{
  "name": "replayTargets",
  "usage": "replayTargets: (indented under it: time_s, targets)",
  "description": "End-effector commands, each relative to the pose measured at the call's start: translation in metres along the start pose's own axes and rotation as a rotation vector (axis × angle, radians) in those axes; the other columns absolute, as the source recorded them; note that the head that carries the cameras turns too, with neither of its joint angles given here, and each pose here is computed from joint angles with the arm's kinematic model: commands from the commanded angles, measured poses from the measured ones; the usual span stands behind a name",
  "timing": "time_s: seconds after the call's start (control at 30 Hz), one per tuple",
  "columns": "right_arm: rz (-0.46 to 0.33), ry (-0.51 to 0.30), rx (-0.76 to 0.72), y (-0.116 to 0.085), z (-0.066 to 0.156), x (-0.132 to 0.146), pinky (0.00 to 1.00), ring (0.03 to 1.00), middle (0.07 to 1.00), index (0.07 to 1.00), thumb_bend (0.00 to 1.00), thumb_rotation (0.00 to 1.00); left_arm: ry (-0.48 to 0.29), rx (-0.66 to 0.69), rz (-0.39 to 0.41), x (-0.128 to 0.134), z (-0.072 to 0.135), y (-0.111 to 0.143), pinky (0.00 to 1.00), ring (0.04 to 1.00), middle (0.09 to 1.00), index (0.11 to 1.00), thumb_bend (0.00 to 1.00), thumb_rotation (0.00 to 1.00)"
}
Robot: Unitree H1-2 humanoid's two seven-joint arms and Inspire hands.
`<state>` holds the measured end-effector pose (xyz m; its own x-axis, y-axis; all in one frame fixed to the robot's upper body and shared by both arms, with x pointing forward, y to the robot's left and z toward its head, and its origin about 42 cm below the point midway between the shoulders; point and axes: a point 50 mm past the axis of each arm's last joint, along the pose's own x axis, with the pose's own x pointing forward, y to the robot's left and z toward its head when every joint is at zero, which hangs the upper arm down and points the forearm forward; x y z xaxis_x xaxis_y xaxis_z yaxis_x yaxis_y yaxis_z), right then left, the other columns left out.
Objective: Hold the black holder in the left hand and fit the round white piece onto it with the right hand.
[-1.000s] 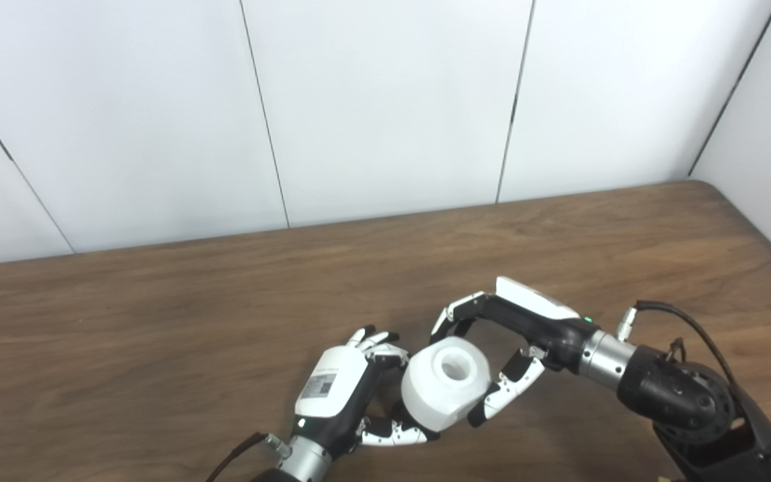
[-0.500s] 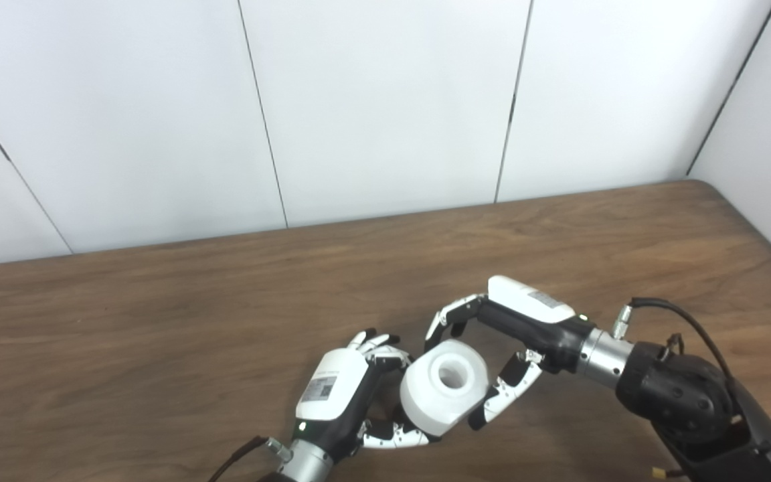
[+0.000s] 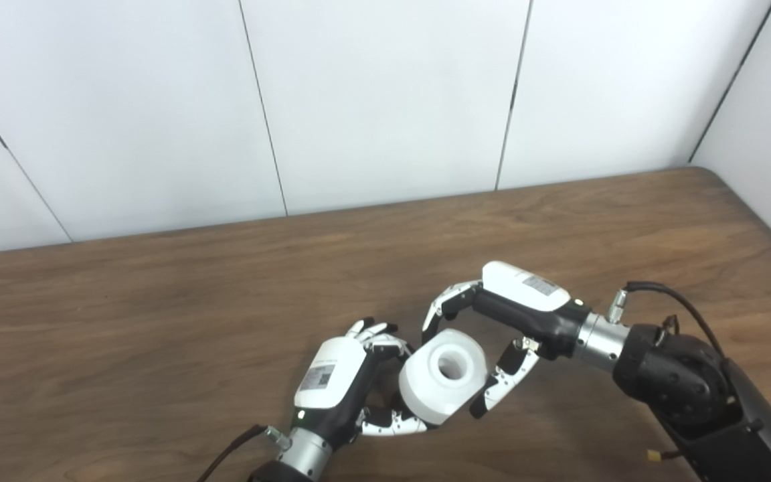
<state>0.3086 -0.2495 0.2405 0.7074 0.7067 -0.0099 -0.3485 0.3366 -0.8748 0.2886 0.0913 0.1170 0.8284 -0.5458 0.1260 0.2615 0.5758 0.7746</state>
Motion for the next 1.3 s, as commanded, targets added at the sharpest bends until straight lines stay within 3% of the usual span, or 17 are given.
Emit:
replayTargets:
  time_s: [0.0, 0.47, 0.67, 1.27]
  targets:
    - [-0.038, -0.037, -0.048, -0.015, 0.004, 0.003, 0.65, 0.730, 0.631, 0.474, 0.52, 0.13, -0.039, -0.028, 0.034, 0.002, 0.012, 0.003, 0.98, 0.882, 0.703, 0.481, 0.52, 0.06]
    - [0.008, 0.006, -0.011, -0.008, 0.000, 0.005, 0.66, 0.738, 0.640, 0.472, 0.52, 0.13, -0.038, -0.033, 0.034, -0.001, 0.017, 0.003, 0.98, 0.882, 0.703, 0.481, 0.52, 0.06]
    - [0.050, 0.046, 0.014, -0.012, 0.000, 0.005, 0.70, 0.755, 0.654, 0.473, 0.52, 0.13, -0.045, -0.032, 0.026, -0.001, 0.019, 0.000, 0.98, 0.876, 0.701, 0.481, 0.52, 0.06]
    - [0.152, 0.108, -0.004, -0.022, 0.007, 0.012, 0.67, 0.724, 0.659, 0.474, 0.52, 0.13, -0.055, -0.046, 0.015, 0.003, 0.027, -0.010, 0.97, 0.881, 0.699, 0.481, 0.52, 0.06]
